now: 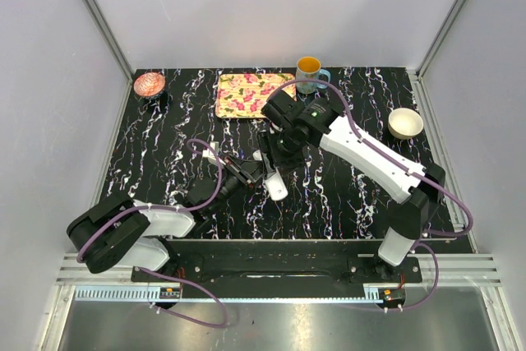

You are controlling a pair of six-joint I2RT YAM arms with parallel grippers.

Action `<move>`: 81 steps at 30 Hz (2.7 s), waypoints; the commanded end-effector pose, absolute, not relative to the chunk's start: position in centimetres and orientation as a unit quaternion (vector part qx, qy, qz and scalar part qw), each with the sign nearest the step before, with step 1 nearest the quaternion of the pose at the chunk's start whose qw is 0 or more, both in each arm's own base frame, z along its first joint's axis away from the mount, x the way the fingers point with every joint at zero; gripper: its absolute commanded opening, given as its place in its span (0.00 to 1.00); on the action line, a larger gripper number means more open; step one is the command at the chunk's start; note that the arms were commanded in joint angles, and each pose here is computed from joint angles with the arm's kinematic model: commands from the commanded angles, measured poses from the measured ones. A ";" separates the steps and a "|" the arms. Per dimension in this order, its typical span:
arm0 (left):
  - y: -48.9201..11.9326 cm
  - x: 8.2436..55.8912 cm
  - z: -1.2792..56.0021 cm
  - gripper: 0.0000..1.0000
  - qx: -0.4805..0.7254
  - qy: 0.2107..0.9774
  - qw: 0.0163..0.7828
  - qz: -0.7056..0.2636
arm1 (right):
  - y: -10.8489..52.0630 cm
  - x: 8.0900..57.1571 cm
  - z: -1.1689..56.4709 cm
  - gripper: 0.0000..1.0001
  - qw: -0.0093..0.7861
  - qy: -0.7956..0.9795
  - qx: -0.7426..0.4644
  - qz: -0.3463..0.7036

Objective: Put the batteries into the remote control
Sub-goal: Load the battery cover into the remote control.

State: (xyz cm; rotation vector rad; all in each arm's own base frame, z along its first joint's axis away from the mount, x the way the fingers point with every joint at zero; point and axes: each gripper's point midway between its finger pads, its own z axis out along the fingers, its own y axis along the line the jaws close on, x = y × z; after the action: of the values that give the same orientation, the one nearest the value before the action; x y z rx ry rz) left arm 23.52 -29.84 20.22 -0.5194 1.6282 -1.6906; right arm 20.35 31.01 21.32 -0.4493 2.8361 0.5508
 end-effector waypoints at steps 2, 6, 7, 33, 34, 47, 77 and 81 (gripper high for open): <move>-29.8 22.8 26.2 0.00 -0.181 0.547 0.376 -0.726 | 31.5 20.5 24.7 0.64 0.147 0.948 -0.147 0.241; -29.7 22.8 26.4 0.00 -0.182 0.543 0.376 -0.728 | 31.3 20.4 25.5 0.64 0.160 0.943 -0.147 0.250; -29.6 23.0 26.5 0.00 -0.184 0.542 0.378 -0.728 | 31.1 20.6 25.9 0.65 0.172 0.941 -0.147 0.251; -30.4 19.9 29.2 0.00 -0.095 0.542 0.308 -0.776 | 31.5 17.4 24.9 0.74 0.209 0.811 -0.150 0.525; -30.4 20.1 29.0 0.00 -0.097 0.548 0.312 -0.770 | 31.5 17.3 24.7 0.73 0.206 0.812 -0.147 0.526; -30.1 20.0 29.9 0.00 -0.091 0.545 0.325 -0.767 | 31.8 16.1 24.3 0.57 0.184 0.793 -0.140 0.563; -30.2 18.6 29.9 0.18 -0.066 0.522 0.301 -0.796 | 31.3 15.1 24.9 0.00 0.192 0.779 -0.170 0.572; -29.8 18.6 29.7 0.00 -0.072 0.522 0.308 -0.792 | 31.3 15.0 24.8 0.00 0.190 0.779 -0.168 0.573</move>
State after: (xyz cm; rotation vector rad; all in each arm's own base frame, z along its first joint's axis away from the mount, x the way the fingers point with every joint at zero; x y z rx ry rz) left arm 19.87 -31.33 24.68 -0.2939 1.6367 -1.9966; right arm 15.19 31.42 23.10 -0.4324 2.2693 1.5835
